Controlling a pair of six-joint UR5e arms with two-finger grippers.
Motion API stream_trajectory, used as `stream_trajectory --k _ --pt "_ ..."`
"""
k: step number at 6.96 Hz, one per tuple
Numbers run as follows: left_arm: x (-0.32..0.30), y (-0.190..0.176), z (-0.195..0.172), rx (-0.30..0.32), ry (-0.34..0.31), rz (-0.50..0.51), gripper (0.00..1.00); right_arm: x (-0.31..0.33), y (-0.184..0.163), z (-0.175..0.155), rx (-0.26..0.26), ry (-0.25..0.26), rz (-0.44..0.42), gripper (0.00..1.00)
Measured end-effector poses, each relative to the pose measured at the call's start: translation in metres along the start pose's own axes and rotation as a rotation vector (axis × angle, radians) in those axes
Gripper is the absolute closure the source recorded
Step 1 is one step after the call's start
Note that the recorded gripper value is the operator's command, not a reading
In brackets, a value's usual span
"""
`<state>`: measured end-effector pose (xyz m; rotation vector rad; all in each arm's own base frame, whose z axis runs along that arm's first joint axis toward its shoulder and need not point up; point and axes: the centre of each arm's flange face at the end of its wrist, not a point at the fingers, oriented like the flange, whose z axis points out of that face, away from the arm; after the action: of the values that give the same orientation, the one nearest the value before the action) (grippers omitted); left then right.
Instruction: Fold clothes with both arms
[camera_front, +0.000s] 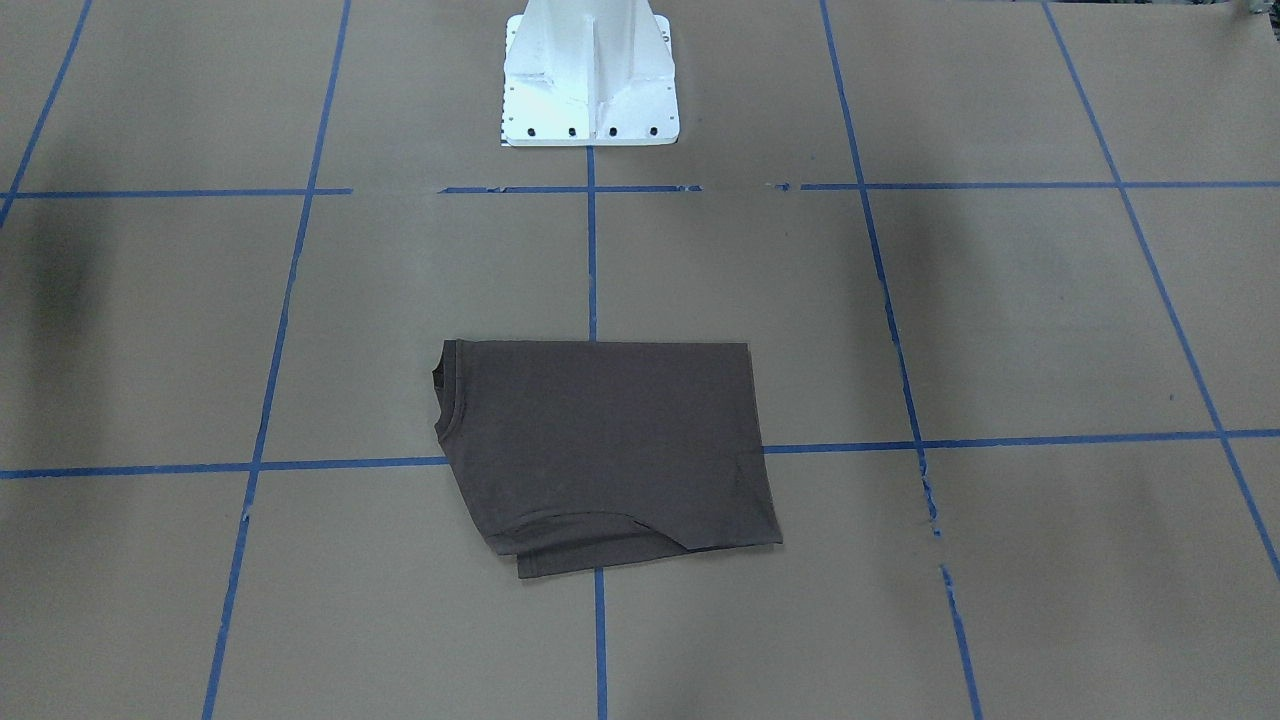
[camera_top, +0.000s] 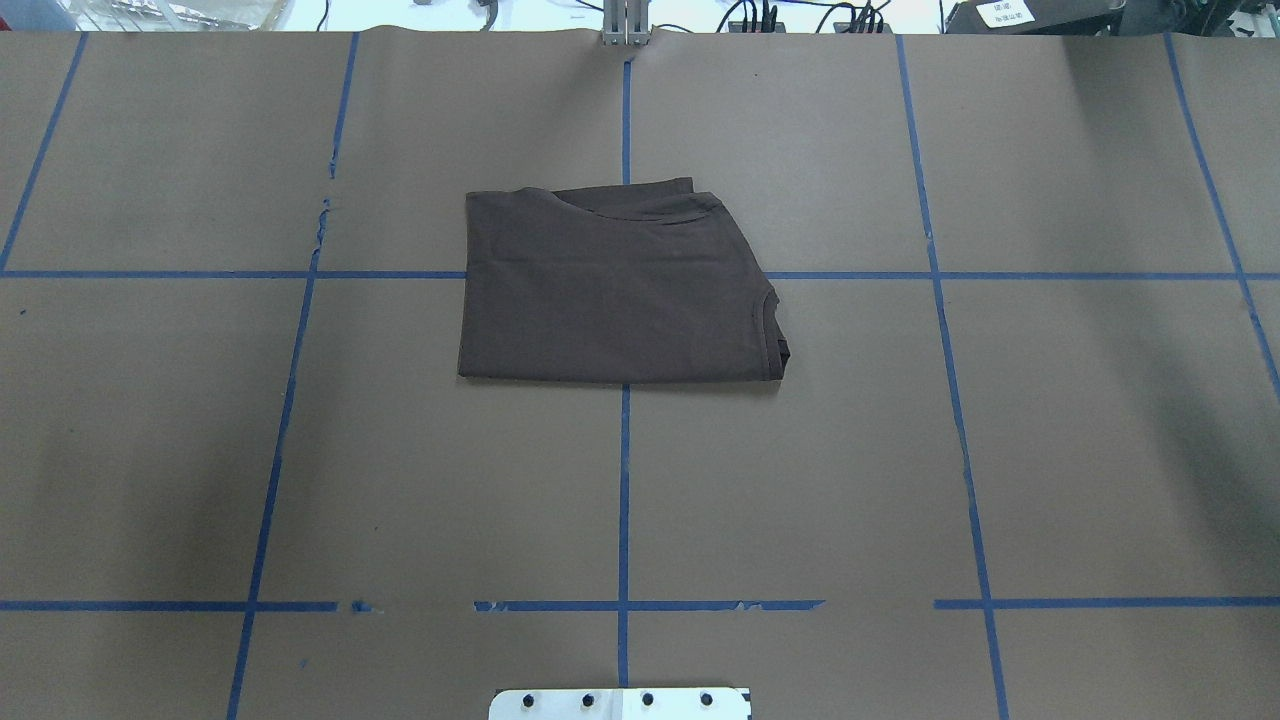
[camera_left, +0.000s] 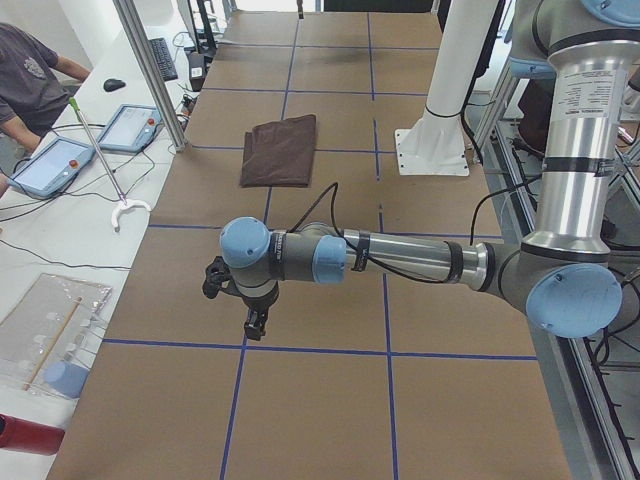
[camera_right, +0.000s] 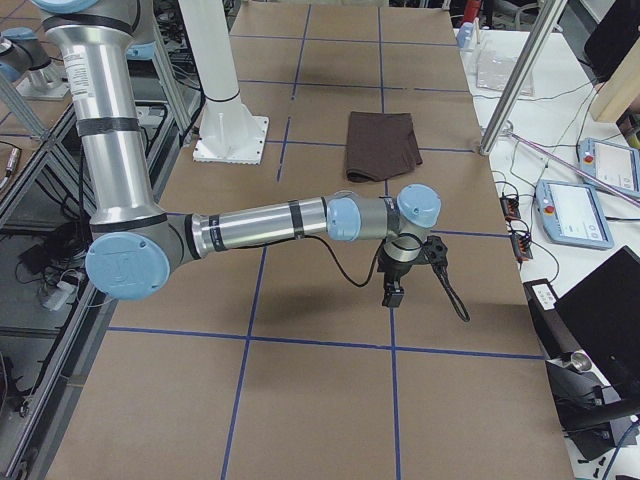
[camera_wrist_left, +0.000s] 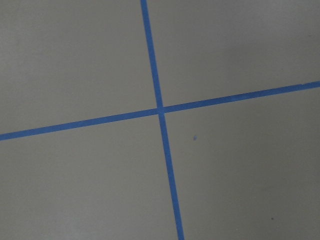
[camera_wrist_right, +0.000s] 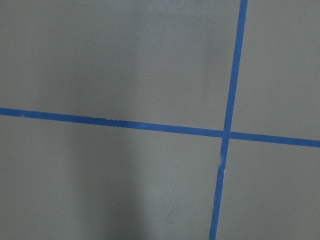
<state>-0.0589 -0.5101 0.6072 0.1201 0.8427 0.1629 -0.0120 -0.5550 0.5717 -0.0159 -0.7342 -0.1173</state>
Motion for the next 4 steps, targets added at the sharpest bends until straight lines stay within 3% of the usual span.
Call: stream_trajectory --k 4 --pt "0.0098 -0.0105 -0.0081 0.045 0.004 0.057 0.00 -0.0065 -0.0059 -0.0063 0.010 -0.001 -0.016 0.00"
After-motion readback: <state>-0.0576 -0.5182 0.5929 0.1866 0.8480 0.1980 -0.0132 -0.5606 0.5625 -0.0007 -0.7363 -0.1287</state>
